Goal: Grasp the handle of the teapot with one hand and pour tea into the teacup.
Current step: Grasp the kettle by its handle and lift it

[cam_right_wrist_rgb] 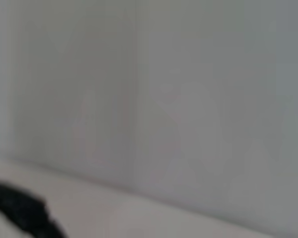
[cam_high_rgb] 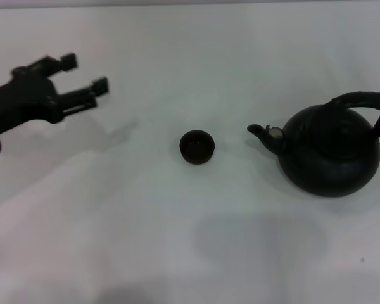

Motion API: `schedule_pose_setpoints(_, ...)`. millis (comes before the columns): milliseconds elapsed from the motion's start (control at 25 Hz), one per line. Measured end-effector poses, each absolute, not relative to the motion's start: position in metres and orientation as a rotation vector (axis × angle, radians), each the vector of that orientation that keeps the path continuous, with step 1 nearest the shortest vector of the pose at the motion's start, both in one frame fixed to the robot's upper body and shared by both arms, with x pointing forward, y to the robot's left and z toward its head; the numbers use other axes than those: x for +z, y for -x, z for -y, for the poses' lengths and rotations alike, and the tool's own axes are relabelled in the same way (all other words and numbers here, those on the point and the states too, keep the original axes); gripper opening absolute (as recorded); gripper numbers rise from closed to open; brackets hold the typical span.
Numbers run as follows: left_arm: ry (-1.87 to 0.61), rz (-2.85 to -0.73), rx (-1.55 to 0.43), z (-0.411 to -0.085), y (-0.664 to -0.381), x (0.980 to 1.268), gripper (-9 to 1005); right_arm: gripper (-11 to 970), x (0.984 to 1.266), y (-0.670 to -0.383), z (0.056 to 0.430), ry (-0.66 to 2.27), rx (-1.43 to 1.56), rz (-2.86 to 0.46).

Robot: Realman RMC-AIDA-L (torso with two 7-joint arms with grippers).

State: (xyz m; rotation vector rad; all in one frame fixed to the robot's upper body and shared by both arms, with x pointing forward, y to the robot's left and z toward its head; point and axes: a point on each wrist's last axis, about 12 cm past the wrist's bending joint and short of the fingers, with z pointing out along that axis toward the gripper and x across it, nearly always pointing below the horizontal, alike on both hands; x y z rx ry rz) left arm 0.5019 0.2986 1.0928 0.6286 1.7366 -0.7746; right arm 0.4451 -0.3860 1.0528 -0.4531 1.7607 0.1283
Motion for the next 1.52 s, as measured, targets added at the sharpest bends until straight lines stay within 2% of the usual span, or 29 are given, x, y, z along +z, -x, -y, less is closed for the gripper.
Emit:
schedule_pose_setpoints(240, -0.492, -1.585, -0.723, -0.323, -0.482, 1.069, 873, 864, 1.088, -0.427, 0.376, 0.547, 0.08, -1.811)
schedule_pose_setpoints(360, -0.433, -1.536, -0.661, -0.33, -0.472, 1.06, 873, 864, 1.094, -0.421, 0.374, 0.553, 0.158, -1.857)
schedule_pose_setpoints(680, -0.333, -1.476, -0.578, -0.34, -0.457, 1.05, 873, 864, 1.09, -0.408, 0.362, 0.585, 0.35, -1.891)
schedule_pose_setpoints(1120, -0.321, -1.467, -0.572, -0.34, -0.459, 1.05, 872, 864, 1.079, -0.426, 0.352, 0.593, 0.434, -1.888)
schedule_pose_setpoints(1320, -0.318, -1.469, -0.57, -0.341, -0.457, 1.049, 872, 841, 1.078, -0.43, 0.352, 0.594, 0.432, -1.888)
schedule_pose_setpoints(1520, -0.319, -1.472, -0.565, -0.341, -0.459, 1.049, 872, 756, 1.076, -0.434, 0.35, 0.596, 0.439, -1.888)
